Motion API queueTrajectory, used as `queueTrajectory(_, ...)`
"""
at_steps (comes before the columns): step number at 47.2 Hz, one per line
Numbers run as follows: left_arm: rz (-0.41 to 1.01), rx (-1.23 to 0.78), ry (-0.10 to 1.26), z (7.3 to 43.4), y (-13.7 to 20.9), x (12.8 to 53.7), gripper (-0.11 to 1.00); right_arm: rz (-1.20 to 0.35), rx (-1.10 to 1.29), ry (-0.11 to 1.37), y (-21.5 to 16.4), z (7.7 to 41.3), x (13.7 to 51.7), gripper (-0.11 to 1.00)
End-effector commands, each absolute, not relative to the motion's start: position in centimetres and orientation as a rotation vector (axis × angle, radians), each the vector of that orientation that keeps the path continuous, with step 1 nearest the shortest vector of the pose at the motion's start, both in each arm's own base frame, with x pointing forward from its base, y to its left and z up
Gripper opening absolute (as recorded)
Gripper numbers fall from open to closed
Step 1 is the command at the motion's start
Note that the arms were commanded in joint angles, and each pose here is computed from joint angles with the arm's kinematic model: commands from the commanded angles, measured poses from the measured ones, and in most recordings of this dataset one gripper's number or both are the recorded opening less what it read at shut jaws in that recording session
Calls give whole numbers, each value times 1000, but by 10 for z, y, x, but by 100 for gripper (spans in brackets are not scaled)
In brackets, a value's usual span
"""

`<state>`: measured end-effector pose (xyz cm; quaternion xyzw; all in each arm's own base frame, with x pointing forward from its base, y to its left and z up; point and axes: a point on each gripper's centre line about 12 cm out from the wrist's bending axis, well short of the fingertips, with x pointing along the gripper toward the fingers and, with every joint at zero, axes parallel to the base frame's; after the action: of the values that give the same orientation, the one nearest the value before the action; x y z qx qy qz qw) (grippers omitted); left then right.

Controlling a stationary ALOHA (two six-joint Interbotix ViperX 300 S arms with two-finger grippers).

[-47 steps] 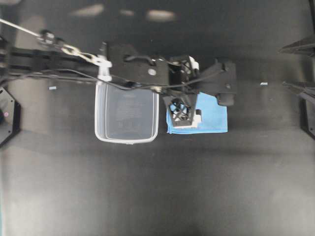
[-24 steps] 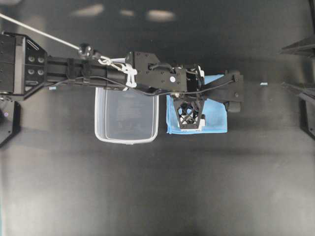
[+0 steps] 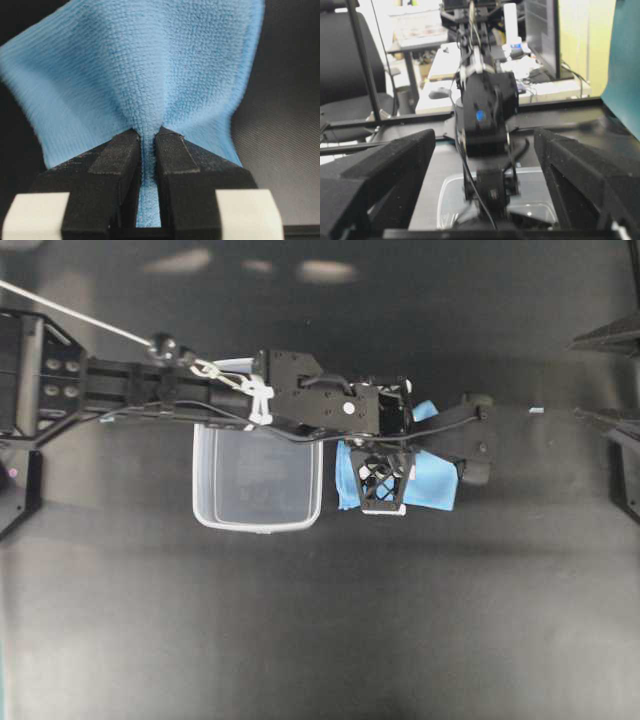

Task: Place the blue towel into the container with the left arm.
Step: 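Close the left gripper on the blue towel's center, then lift the towel and carry it left over the clear container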

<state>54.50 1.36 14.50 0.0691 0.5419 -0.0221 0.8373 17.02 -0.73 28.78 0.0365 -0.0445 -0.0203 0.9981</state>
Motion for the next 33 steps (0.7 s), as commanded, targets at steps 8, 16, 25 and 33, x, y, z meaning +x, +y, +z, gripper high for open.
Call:
queueTrajectory(8,-22,152,962,266,18,524,6,-38,78,-98,-7,291,171,77)
queueTrajectory(16,5,132,978,318,27,477,6,-40,81,-97,-7,291,171,77)
queueTrajectory(25,11,125,1017,326,29,424,6,-38,81,-100,-7,291,171,77)
queueTrajectory(33,11,124,1044,303,29,392,6,-38,81,-97,-7,291,171,77)
